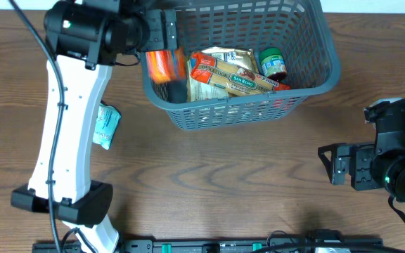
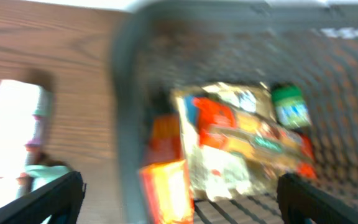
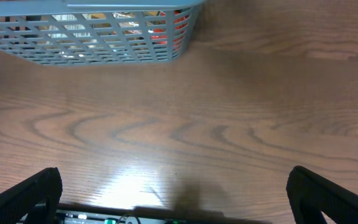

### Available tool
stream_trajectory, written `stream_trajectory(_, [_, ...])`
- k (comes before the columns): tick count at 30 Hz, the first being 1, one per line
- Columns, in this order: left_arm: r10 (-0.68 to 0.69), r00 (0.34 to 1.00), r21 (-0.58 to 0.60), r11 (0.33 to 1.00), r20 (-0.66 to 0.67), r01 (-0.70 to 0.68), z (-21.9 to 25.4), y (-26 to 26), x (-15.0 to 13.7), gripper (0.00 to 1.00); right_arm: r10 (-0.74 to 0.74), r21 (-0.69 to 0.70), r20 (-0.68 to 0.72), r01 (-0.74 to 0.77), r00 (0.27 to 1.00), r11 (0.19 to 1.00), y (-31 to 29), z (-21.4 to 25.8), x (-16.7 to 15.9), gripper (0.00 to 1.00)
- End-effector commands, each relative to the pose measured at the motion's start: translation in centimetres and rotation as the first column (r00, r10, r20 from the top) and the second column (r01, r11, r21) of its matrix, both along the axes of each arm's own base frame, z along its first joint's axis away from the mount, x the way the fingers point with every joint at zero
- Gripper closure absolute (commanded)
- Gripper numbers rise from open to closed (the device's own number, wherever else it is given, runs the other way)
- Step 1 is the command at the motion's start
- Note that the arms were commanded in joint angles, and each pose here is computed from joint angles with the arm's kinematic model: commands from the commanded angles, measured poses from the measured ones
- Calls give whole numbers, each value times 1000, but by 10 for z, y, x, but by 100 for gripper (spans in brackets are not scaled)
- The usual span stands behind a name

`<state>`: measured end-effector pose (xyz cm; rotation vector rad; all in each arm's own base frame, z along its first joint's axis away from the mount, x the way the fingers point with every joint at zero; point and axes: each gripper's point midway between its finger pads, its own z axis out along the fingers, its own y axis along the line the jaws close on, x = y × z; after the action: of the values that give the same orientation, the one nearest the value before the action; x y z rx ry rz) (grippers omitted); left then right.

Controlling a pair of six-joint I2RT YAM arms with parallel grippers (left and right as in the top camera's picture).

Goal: Pack container
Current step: 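Carry the Redoxon box over the basket and release it inside, then grasp the Kleenex tissue pack stack with the left gripper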

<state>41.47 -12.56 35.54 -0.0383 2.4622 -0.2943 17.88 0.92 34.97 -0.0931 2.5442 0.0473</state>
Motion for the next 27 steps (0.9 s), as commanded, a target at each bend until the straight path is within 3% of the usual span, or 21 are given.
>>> stream_trajectory(1, [170,970,87,978,175,-187,51,45,-15,1,-12,4,5,12,1000,1000,-1,1,-2,1])
stream_trajectory(5, [239,933,84,959,271,-270,84,73,-35,1,-12,4,5,12,1000,1000,-1,1,-2,1])
stream_trajectory(9, [325,907,82,930,269,-358,87,109,-41,1,-12,4,5,12,1000,1000,-1,1,-2,1])
stream_trajectory(17, [521,850,151,837,78,-527,16,197,-17,1,-12,4,5,12,1000,1000,-1,1,-2,1])
stream_trajectory(27, [344,909,265,922,-236,-281,-112,220,31,1,-11,5,5,11,1000,1000,-1,1,-1,1])
